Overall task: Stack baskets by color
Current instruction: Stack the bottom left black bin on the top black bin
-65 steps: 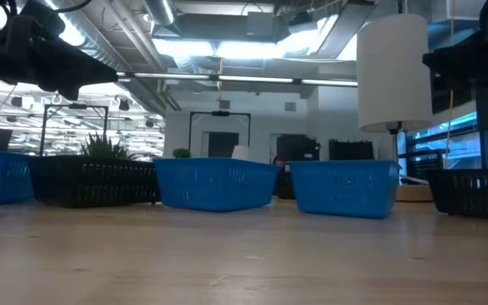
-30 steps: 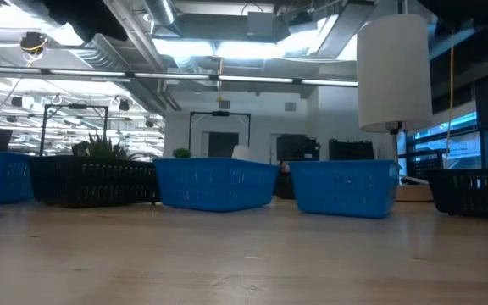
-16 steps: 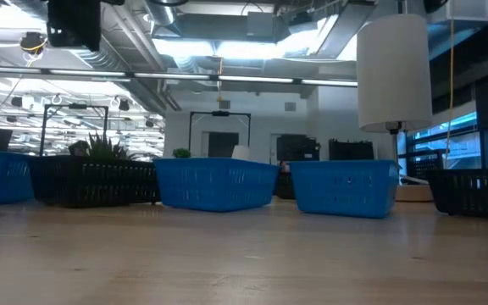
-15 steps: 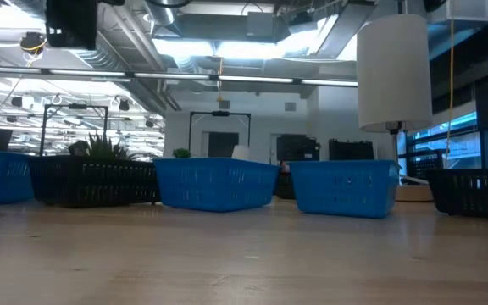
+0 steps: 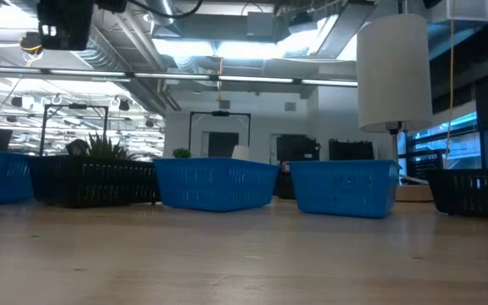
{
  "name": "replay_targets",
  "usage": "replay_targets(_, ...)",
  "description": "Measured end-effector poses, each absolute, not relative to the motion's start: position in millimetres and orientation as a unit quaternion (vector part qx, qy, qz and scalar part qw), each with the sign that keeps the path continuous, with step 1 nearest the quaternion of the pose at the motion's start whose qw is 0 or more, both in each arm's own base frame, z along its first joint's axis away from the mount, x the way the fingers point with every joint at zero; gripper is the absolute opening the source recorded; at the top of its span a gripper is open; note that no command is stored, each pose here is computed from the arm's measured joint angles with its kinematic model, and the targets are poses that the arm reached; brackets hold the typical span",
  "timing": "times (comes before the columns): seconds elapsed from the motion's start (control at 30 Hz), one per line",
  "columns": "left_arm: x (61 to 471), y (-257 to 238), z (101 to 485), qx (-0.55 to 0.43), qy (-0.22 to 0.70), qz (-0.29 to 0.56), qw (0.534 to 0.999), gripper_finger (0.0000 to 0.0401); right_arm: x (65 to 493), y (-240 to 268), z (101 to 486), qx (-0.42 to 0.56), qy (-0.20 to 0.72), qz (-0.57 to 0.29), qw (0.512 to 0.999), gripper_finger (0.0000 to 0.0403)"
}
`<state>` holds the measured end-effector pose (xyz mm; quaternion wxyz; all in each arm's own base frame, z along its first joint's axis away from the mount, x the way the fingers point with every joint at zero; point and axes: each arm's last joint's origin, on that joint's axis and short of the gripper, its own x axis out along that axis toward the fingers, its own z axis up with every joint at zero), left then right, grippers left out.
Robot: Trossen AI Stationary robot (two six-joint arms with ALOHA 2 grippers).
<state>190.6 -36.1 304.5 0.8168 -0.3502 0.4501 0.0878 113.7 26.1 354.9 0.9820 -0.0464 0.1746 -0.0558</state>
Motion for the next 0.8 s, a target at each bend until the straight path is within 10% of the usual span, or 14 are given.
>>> replay_targets(0.8,246,-45,247,-0.396,0.514,0.207,0.733,0.0099,114,26,356,-0.044,0.170,-0.055,0.983,0.0078)
